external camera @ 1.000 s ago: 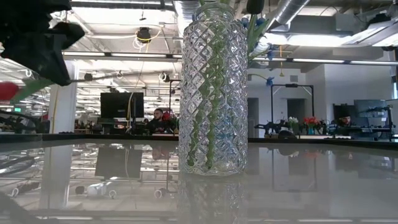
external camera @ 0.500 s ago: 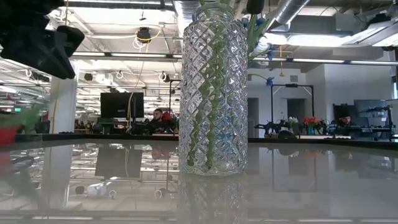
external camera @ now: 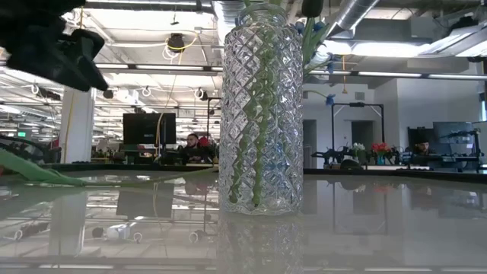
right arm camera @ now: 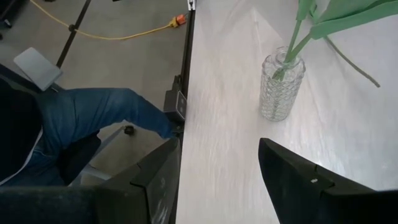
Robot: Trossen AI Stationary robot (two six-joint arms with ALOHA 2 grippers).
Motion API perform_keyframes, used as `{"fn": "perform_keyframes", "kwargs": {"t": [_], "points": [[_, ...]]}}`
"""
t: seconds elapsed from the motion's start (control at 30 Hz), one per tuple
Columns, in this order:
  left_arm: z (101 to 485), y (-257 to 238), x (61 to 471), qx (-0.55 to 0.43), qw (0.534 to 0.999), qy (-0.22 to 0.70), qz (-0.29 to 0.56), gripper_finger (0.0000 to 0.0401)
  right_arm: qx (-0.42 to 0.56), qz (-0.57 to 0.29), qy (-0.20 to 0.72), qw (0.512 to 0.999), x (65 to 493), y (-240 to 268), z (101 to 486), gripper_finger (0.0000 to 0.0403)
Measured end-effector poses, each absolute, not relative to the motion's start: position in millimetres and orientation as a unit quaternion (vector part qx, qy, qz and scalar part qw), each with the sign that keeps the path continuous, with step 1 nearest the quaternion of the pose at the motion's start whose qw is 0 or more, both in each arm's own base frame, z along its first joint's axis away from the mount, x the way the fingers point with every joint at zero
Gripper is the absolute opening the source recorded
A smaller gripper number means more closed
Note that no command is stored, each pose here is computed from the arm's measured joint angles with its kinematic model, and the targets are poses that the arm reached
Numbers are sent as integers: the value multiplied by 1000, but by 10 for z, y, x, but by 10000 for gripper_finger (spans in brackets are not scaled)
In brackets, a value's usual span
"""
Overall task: Sort flowers into vase by color
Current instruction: Put the red flower into the transparent vase
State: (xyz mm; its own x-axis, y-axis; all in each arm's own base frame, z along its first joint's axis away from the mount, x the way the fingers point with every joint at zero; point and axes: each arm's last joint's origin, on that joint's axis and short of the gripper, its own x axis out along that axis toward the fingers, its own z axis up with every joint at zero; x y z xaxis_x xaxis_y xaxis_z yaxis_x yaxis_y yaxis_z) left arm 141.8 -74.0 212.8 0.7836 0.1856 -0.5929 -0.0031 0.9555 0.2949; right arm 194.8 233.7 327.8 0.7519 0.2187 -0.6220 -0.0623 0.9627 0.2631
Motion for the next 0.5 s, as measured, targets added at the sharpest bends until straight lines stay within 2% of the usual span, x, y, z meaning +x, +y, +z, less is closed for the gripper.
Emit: {"fn": "perform_keyframes", "kwargs": {"t": [0.07, 0.17, 0.3, 0.4, 0.5], "points": [[2123, -730, 1468, 66, 944, 303, 115, 158, 113, 75, 344, 929, 1948, 2336, 3277, 243], [2099, -712, 1551, -113, 938, 269, 189, 158, 104, 79, 343, 930, 1948, 2337, 3278, 243], [2037, -710, 1636, -313, 883, 296, 185, 158, 103, 79, 342, 931, 1948, 2336, 3278, 243], [1966, -725, 1683, -379, 846, 324, 190, 158, 103, 78, 342, 931, 1948, 2336, 3278, 243], [1906, -765, 1759, -386, 842, 326, 191, 158, 102, 77, 341, 931, 1949, 2335, 3278, 243]]}}
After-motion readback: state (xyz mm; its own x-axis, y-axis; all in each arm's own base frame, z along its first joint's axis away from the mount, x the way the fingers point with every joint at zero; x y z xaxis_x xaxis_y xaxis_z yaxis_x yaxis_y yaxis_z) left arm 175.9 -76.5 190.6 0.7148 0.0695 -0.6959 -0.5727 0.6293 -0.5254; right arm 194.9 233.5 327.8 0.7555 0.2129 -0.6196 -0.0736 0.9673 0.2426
